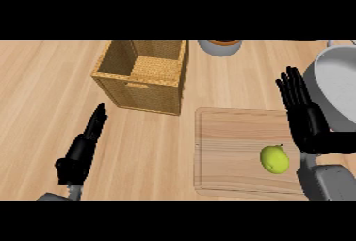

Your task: Pick the pear from the cutting board and place it in the pot

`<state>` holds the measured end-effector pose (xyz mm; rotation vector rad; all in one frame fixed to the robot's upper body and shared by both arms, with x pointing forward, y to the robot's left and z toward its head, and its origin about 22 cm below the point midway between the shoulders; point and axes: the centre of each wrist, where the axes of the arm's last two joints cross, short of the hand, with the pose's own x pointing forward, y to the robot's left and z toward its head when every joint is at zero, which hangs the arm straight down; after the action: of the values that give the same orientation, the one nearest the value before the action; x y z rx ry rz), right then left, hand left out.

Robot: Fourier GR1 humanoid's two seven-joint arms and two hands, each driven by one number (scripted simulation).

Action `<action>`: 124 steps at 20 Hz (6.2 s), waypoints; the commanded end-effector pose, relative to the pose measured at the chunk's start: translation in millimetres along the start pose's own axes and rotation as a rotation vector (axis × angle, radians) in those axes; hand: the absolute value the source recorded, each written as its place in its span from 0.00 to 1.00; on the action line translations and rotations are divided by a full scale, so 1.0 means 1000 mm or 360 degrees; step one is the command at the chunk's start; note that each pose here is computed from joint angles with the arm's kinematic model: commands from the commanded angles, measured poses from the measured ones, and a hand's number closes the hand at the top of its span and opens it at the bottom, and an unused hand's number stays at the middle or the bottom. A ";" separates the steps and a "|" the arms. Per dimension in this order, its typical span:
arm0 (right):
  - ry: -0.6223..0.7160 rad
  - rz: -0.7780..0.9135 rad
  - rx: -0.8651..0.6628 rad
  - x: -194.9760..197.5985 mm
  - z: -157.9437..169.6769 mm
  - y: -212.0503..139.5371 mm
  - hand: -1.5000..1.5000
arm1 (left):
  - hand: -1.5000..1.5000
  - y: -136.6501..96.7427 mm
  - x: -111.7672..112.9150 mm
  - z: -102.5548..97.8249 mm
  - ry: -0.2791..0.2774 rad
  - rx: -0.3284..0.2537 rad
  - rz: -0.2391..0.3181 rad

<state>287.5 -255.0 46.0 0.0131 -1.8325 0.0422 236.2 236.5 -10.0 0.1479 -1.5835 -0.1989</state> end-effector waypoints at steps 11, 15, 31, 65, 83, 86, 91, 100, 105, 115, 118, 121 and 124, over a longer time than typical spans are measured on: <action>0.0261 0.1256 -0.1321 0.020 0.098 -0.122 0.00 | 0.50 0.012 0.015 0.003 -0.0093 0.0316 0.0219; -0.0012 0.1256 -0.1296 0.046 0.118 -0.061 0.00 | 0.50 0.013 0.023 -0.006 -0.0137 0.0311 0.0257; 0.1387 0.1555 -0.0716 0.078 0.135 0.012 0.00 | 0.50 -0.004 0.031 -0.012 -0.0215 0.0192 0.0253; 0.1910 0.1513 -0.0524 0.010 0.025 0.064 0.00 | 0.50 -0.005 0.011 0.007 -0.0153 0.0199 0.0266; 0.1577 0.1811 -0.0608 -0.022 0.041 0.043 1.00 | 0.50 0.005 0.020 0.010 -0.0136 0.0193 0.0252; 0.1527 0.1936 -0.0690 0.010 0.031 0.067 1.00 | 0.50 -0.004 0.023 0.007 -0.0188 0.0225 0.0275; 0.1811 0.1777 -0.1339 0.020 -0.043 -0.030 1.00 | 0.50 -0.016 0.029 -0.010 -0.0228 0.0149 0.0308; 0.1809 0.1901 -0.2029 0.083 -0.086 -0.128 1.00 | 0.50 -0.025 0.043 -0.018 -0.0343 0.0022 0.0292; 0.1821 0.2064 -0.2321 0.117 -0.106 -0.157 1.00 | 0.50 -0.034 0.050 -0.023 -0.0378 -0.0070 0.0284; 0.2069 0.2117 -0.2728 0.146 -0.119 -0.198 1.00 | 0.50 -0.044 0.052 -0.028 -0.0362 -0.0118 0.0304; 0.2118 0.2139 -0.2834 0.151 -0.121 -0.205 1.00 | 0.50 -0.045 0.050 -0.027 -0.0369 -0.0117 0.0295; 0.2201 0.2162 -0.2887 0.146 -0.124 -0.207 1.00 | 0.50 -0.051 0.052 -0.029 -0.0367 -0.0117 0.0296; 0.2230 0.2122 -0.2945 0.147 -0.129 -0.204 1.00 | 0.50 -0.048 0.050 -0.030 -0.0335 -0.0100 0.0295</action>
<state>371.4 -458.2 223.5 -1.9415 0.0900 -0.3154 262.9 178.7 29.8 -0.0750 -1.7948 -0.1225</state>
